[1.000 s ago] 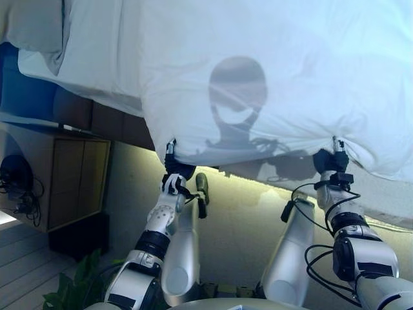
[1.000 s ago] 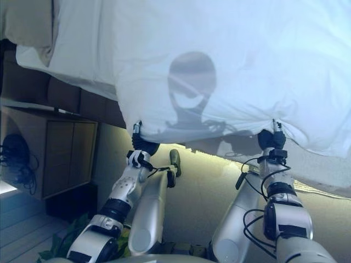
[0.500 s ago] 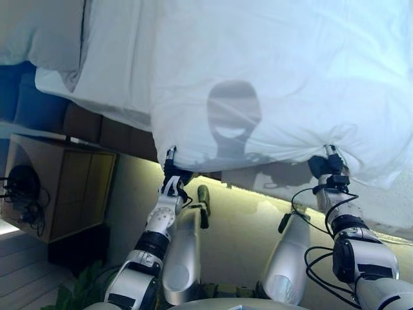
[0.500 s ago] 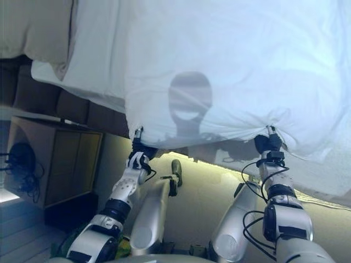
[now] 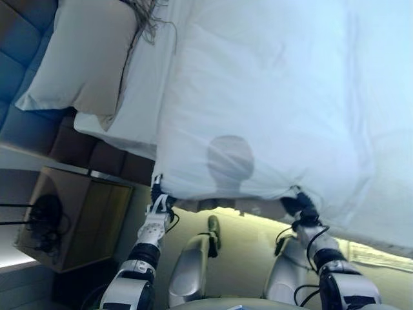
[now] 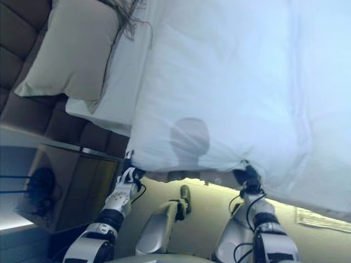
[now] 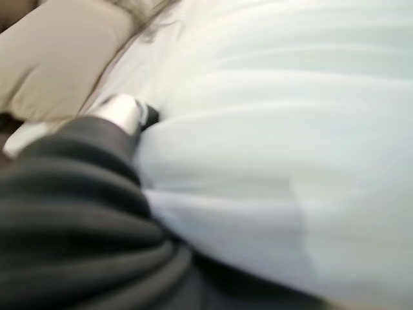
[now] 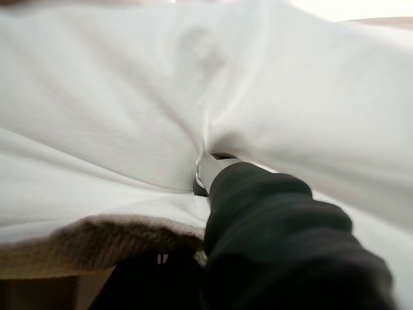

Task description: Make the bed neatly

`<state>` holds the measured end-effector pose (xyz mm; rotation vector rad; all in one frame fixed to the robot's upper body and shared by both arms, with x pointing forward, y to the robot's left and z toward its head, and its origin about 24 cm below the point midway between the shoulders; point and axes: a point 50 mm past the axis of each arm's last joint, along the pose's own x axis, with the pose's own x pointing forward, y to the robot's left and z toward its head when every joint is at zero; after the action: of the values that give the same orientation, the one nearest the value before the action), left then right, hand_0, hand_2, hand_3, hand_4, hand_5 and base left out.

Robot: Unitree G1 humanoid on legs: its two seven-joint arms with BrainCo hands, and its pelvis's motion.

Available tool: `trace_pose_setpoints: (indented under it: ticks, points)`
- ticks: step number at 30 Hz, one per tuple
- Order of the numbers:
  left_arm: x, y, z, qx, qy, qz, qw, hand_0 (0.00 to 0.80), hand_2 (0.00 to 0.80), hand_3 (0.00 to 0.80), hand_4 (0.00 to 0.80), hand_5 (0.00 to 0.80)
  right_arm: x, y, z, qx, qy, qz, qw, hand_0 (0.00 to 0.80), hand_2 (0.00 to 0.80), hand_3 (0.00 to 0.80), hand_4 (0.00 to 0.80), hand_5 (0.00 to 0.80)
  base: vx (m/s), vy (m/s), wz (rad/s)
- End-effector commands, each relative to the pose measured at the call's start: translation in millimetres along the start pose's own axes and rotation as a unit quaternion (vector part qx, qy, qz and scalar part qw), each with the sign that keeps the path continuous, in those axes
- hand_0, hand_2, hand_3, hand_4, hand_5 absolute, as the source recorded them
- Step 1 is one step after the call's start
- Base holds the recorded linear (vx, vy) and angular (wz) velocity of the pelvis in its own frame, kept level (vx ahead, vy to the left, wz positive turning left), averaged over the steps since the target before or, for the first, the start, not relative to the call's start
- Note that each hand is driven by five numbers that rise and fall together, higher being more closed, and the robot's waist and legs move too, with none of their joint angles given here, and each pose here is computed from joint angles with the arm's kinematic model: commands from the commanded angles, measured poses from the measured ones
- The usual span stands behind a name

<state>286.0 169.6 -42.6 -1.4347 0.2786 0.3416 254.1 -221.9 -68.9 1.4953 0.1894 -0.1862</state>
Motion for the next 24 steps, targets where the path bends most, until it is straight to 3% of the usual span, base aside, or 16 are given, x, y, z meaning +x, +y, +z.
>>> trace_pose_setpoints:
  ticks: [1,8,16,20,24]
  points:
    - [3,-17,70,-0.011,-0.14,-0.016,0.99,0.8,0.8,0.8,0.8,0.8,12,20,-2,0.014,-0.023,0.05,0.998,0.8,0.8,0.8,0.8,0.8,-0.104,-0.099,0.2]
    - [-6,3,69,0.003,-0.146,0.008,0.989,0.8,0.8,0.8,0.8,0.8,18,46,-21,-0.03,0.021,0.068,0.997,0.8,0.8,0.8,0.8,0.8,-0.069,0.074,0.03]
    - [-29,56,43,-0.017,-0.1,0.053,0.993,0.8,0.8,0.8,0.8,0.8,20,52,0,-0.081,-0.012,0.04,0.996,0.8,0.8,0.8,0.8,0.8,0.183,0.611,-0.17]
    - [-29,54,19,-0.009,-0.049,0.042,0.998,0.8,0.8,0.8,0.8,0.8,18,61,28,-0.096,-0.058,0.046,0.993,0.8,0.8,0.8,0.8,0.8,0.032,0.537,0.0]
    - [-20,32,24,0.025,-0.04,0.022,0.999,0.8,0.8,0.8,0.8,0.8,21,67,38,-0.096,-0.071,0.044,0.992,0.8,0.8,0.8,0.8,0.8,-0.065,0.302,0.08]
